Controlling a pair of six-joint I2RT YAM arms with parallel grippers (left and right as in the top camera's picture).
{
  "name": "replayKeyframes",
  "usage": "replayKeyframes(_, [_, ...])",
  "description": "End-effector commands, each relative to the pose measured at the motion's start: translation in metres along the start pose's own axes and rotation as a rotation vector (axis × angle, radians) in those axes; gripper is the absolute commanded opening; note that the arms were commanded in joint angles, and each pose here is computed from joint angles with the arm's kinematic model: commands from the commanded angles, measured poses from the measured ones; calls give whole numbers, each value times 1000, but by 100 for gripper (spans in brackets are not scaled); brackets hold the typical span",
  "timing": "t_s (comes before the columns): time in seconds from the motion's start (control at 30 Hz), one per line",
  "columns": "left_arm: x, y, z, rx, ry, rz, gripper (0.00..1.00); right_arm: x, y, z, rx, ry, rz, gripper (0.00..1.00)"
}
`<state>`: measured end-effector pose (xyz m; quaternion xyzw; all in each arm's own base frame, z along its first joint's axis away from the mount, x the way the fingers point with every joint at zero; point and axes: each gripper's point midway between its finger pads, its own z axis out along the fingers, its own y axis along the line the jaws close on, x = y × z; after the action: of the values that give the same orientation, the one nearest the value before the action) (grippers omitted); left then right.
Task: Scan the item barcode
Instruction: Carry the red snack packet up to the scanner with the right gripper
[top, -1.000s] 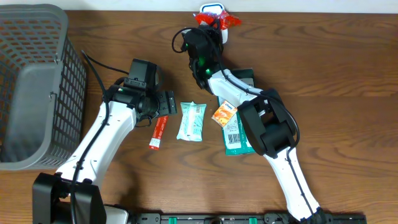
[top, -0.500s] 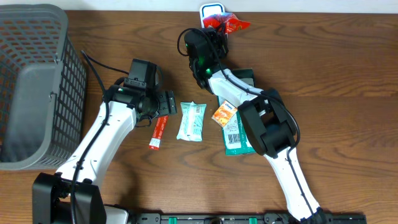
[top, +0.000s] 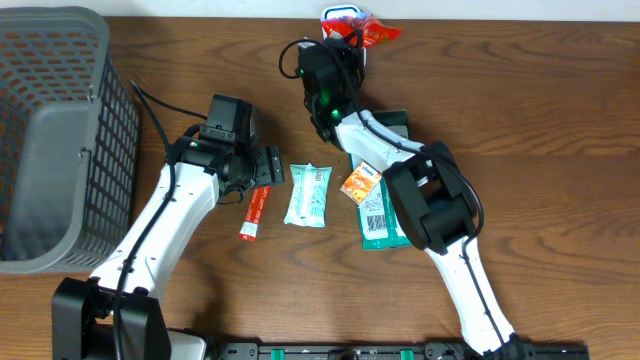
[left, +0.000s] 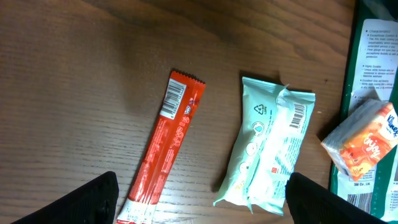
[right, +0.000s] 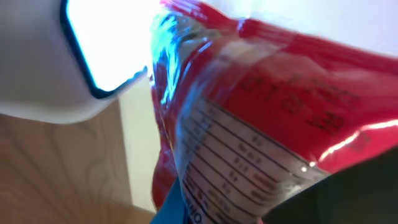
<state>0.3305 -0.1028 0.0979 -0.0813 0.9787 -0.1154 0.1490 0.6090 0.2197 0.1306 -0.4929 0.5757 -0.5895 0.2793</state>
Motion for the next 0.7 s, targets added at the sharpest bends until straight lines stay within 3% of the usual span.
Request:
replayKeyframes(0.0, [-3, 0, -2, -4, -7, 8, 87, 19, -59, -16, 6, -33, 236, 1])
replayKeyframes(0.27, [-3, 1, -2, -4, -6, 8, 87, 56, -92, -52, -195, -106, 624, 1])
replayKeyframes(0.47, [-3, 1, -2, -4, -6, 8, 87, 115, -119, -89, -366, -102, 881, 1])
replayKeyframes(0.67, [-3, 0, -2, -4, -7, 8, 87, 178, -105, -119, -652, -35, 1135, 1])
